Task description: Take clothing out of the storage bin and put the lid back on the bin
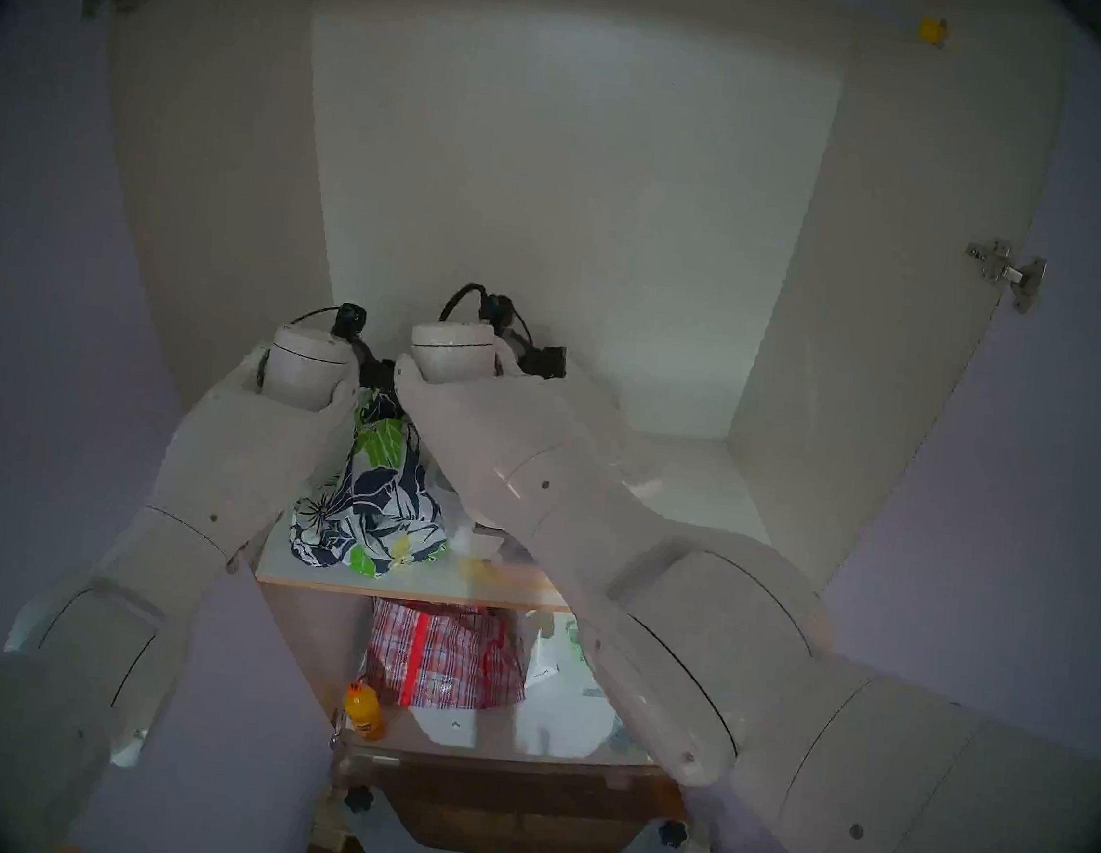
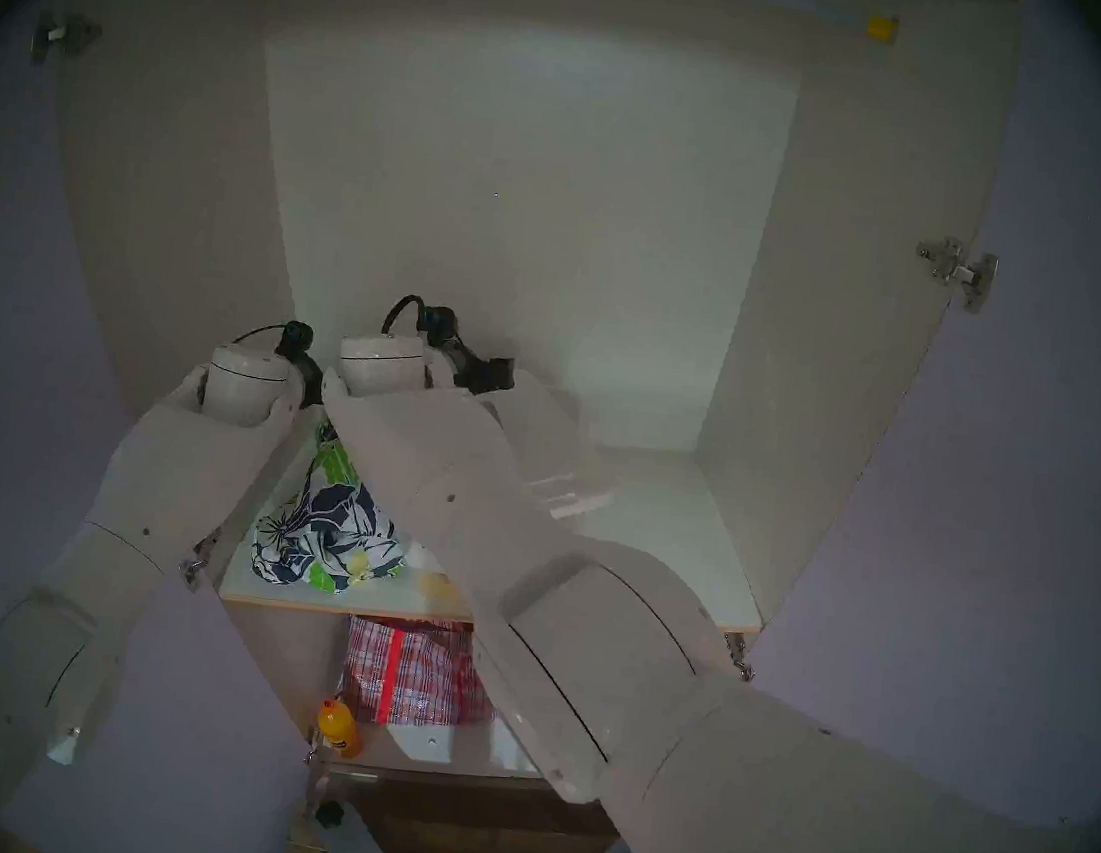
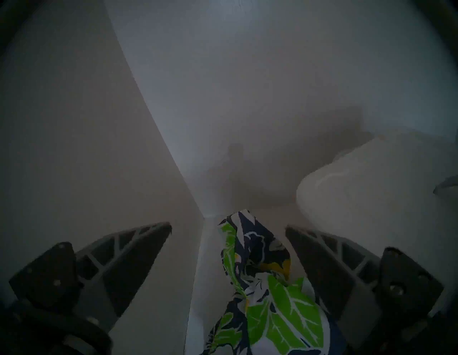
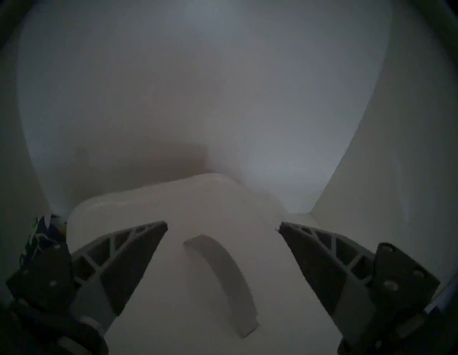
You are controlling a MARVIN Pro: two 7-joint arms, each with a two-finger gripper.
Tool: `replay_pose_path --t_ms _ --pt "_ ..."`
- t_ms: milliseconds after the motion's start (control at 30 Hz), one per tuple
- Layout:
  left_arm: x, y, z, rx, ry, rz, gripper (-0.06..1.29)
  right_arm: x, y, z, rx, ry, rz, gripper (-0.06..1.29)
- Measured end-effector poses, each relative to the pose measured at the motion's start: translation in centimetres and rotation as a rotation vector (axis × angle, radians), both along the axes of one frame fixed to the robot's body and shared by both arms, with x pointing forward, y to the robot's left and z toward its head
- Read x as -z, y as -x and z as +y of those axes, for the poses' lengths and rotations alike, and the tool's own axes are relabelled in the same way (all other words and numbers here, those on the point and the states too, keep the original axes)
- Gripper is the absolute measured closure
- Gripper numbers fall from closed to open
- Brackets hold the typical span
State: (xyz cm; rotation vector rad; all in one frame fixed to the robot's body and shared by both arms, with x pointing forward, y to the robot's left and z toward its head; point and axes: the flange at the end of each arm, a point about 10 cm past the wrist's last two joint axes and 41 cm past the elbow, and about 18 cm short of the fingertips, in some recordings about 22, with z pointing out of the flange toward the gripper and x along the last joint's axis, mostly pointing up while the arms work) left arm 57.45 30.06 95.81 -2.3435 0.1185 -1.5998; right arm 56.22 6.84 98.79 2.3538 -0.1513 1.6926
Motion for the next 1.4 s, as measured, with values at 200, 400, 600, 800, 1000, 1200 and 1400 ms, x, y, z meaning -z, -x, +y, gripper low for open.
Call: replay_pose_path --t_ms 200,400,600,800,1000,1200,1400 --pt "0.0 0.0 -0.3 -0.012 -0.001 -0.005 -0.01 1.2 -0.1 -4.4 0.039 0.011 0.000 0.00" --pt "0.0 0.0 -0.4 -0.022 -0.003 -0.009 -0.01 2.2 -1.1 -7.6 0.069 0.025 0.047 0.00" --pt "0.0 0.0 -0.4 -0.027 -0.005 -0.010 -0.01 3.1 -2.5 -10.5 -0.056 0.015 0.063 0.00" --pt "0.0 0.0 -0.5 -0.028 -0.005 -0.010 -0.01 2.8 -3.3 -13.8 -0.183 -0.015 0.053 0.00" --pt "0.0 0.0 -0.5 -0.028 -0.005 -0.010 -0.01 3.2 -3.6 -18.3 -0.165 0.038 0.075 0.00" --pt "0.0 0.0 -0.5 -0.027 -0.005 -0.010 -0.01 4.2 -3.1 -18.7 -0.151 0.053 0.106 0.00" --pt "0.0 0.0 -0.6 -0.025 -0.004 -0.009 -0.01 4.8 -2.3 -18.2 -0.184 0.018 0.149 0.00"
